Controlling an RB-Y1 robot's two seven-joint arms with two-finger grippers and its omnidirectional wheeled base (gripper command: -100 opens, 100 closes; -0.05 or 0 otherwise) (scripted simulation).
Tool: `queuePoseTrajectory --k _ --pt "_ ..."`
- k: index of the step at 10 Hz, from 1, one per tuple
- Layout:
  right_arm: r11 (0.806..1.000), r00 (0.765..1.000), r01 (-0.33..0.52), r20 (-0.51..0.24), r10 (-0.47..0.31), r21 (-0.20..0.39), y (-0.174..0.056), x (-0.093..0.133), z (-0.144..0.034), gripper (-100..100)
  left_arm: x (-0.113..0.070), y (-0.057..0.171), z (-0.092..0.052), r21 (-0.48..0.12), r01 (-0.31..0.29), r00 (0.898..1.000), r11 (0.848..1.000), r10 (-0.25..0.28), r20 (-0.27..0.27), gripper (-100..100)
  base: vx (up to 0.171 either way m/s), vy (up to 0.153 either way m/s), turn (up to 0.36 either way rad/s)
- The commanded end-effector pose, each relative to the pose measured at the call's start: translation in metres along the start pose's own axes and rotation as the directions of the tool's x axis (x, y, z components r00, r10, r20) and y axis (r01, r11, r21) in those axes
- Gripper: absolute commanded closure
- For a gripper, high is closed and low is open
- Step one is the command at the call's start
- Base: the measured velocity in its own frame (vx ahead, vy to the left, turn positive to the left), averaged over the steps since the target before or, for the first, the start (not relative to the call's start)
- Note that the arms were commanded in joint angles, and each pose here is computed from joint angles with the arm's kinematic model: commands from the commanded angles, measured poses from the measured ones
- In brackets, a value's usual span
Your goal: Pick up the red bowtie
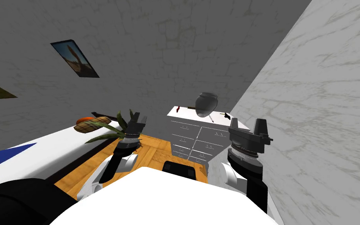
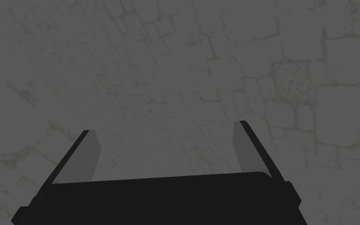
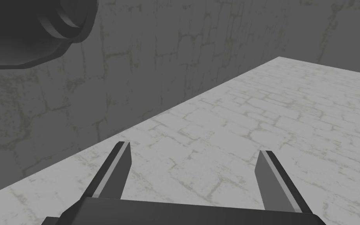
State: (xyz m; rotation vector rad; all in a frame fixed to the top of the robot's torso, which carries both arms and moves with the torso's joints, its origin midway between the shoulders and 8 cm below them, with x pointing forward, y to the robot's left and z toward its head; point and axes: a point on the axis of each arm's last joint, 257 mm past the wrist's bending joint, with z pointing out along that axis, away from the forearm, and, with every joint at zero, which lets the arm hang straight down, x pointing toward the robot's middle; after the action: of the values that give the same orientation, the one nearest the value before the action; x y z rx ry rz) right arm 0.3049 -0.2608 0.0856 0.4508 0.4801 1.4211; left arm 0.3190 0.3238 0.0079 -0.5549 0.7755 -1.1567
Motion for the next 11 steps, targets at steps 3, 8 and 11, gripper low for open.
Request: queuePoseTrajectory --k 3,8,11 --pt "1.0 1.0 0.0 0.0 0.0 0.0 0.0 0.0 0.0 0 -0.018 0.016 -0.023 -0.049 -0.227 0.969 0.973 0.221 -0.115 -100 -0.013 0.035 -0.189" --pt "1.0 1.0 0.0 0.0 0.0 0.0 0.0 0.0 0.0 0 -0.043 0.025 -0.043 -0.061 -0.431 0.884 0.9 0.408 -0.227 -100 -0.011 0.02 -0.175" --pt "1.0 1.0 0.0 0.0 0.0 0.0 0.0 0.0 0.0 0 -0.06 0.035 -0.066 -0.039 -0.597 0.756 0.802 0.545 -0.363 -100 -0.015 0.018 -0.255"
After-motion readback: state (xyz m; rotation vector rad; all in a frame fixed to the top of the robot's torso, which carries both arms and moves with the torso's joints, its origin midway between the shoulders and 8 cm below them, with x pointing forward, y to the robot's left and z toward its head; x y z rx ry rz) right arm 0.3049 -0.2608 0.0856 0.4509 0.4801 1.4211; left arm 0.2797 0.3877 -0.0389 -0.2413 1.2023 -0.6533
